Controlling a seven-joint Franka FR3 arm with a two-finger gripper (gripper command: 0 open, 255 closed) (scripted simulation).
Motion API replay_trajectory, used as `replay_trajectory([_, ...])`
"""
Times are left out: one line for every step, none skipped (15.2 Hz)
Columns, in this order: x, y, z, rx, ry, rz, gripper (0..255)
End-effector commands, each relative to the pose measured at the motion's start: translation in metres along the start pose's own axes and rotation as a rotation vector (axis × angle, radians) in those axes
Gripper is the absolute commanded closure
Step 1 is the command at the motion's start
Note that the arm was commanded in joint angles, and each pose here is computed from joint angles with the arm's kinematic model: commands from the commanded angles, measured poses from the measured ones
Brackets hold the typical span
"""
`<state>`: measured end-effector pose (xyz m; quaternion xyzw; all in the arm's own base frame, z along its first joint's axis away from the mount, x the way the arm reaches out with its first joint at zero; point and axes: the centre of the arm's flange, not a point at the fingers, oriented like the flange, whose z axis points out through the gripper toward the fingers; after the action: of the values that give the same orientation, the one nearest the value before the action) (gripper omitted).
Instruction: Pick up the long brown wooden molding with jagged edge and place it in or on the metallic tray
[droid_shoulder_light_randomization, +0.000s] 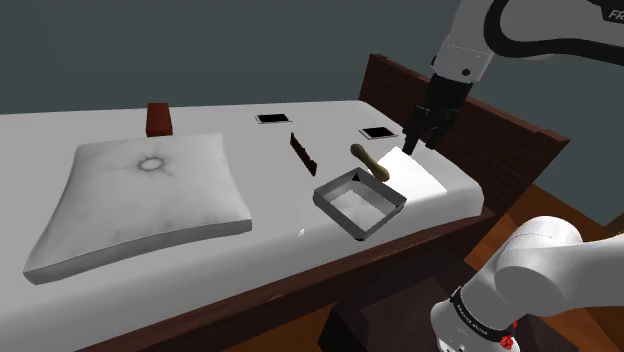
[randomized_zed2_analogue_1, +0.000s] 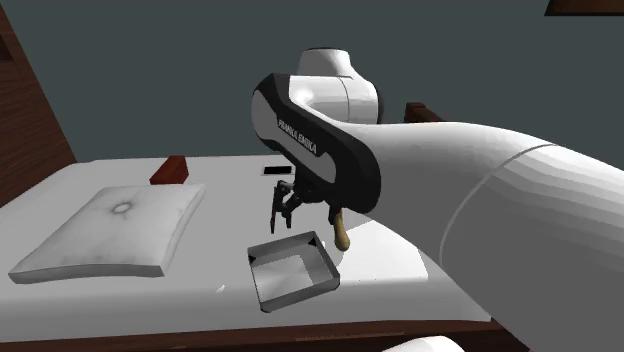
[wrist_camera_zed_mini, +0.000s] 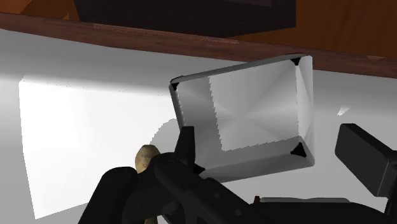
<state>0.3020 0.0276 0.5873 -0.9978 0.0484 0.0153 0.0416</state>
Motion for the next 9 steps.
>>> replay_trajectory([0.0,0.0,0.0,0.0,0.0,0.0,0])
replay_trajectory([0.011,-0.003,0.006,-0.003,0.004,0.005,0])
replay_trajectory([0.022,-0.006,0.011,-0.006,0.007,0.011,0])
replay_trajectory([0.033,-0.009,0.017,-0.008,0.011,0.016,0])
replay_trajectory([0.044,-0.012,0.022,-0.011,0.015,0.021,0])
replay_trajectory([0.056,-0.015,0.028,-0.014,0.018,0.026,0])
replay_trajectory([0.067,-0.018,0.033,-0.017,0.022,0.032,0])
replay_trajectory([0.078,-0.021,0.039,-0.02,0.025,0.037,0])
replay_trajectory([0.09,-0.024,0.044,-0.022,0.029,0.042,0])
